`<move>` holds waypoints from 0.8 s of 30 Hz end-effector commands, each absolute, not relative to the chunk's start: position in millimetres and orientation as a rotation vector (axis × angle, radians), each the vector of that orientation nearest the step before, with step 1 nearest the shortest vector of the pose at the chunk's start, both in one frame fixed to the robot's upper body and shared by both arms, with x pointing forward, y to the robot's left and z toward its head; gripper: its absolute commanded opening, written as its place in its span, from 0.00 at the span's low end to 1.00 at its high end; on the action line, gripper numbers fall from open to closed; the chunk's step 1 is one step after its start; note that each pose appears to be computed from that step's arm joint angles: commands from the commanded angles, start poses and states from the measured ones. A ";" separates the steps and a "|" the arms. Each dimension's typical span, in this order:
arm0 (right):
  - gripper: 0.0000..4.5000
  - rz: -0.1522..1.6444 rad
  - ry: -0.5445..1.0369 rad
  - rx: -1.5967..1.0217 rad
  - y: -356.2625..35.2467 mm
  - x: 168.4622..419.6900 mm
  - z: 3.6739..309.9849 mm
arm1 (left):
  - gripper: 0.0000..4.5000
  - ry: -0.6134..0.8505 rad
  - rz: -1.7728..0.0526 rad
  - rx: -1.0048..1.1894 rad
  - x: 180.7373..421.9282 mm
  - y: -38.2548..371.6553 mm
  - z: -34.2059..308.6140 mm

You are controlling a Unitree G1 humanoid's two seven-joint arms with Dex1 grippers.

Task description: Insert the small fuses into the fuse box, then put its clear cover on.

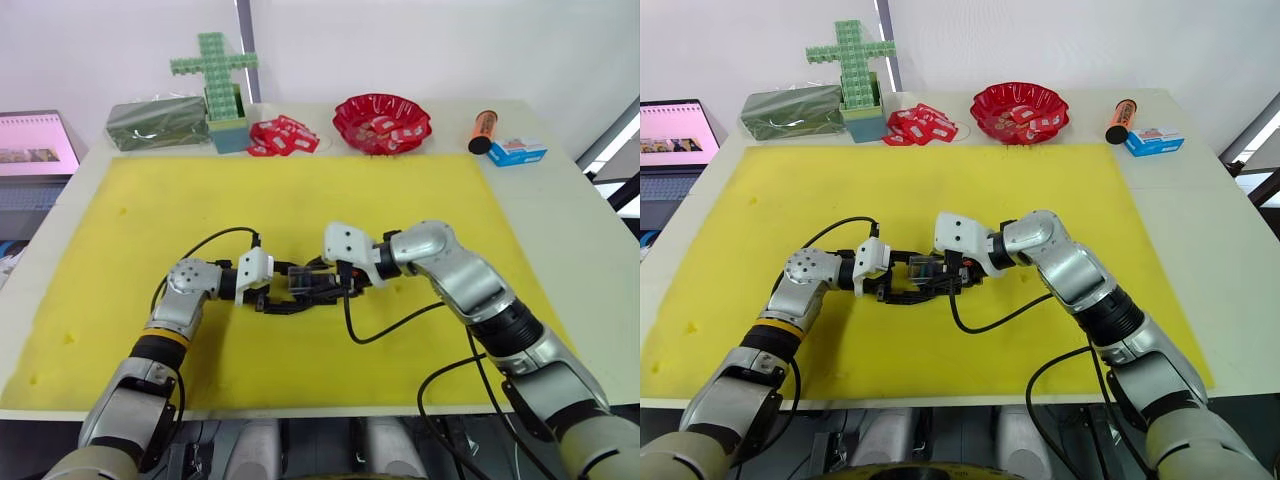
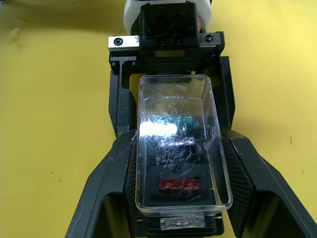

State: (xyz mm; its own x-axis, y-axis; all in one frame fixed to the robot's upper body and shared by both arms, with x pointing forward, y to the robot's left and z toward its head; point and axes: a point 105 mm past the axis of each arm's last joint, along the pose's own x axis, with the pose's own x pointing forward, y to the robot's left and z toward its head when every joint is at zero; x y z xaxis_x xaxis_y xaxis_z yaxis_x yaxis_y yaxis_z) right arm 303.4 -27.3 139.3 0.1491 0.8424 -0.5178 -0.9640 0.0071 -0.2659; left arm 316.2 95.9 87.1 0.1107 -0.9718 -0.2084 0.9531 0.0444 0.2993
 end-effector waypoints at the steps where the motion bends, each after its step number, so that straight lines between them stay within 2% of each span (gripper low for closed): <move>1: 0.40 1.424 0.211 -0.668 -27.4 300.3 145.2 | 0.62 -0.055 -1.460 0.409 316.8 97.9 86.0; 19: 0.40 1.342 0.236 -0.634 -40.8 307.1 136.0 | 0.62 -0.054 -1.450 0.405 316.9 100.0 86.2; 24: 0.40 1.337 0.199 -0.640 -38.2 308.1 140.2 | 0.62 -0.052 -1.451 0.405 316.8 100.3 86.3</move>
State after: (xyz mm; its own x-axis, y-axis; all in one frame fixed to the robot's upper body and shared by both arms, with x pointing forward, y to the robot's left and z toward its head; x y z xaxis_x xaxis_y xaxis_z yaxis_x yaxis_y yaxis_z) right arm 301.7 -29.9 136.3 0.1973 0.8457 -0.4959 -0.9540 0.0490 -0.2958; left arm 316.2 95.9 86.5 0.1135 -0.9713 -0.2090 0.9535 0.0473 0.2977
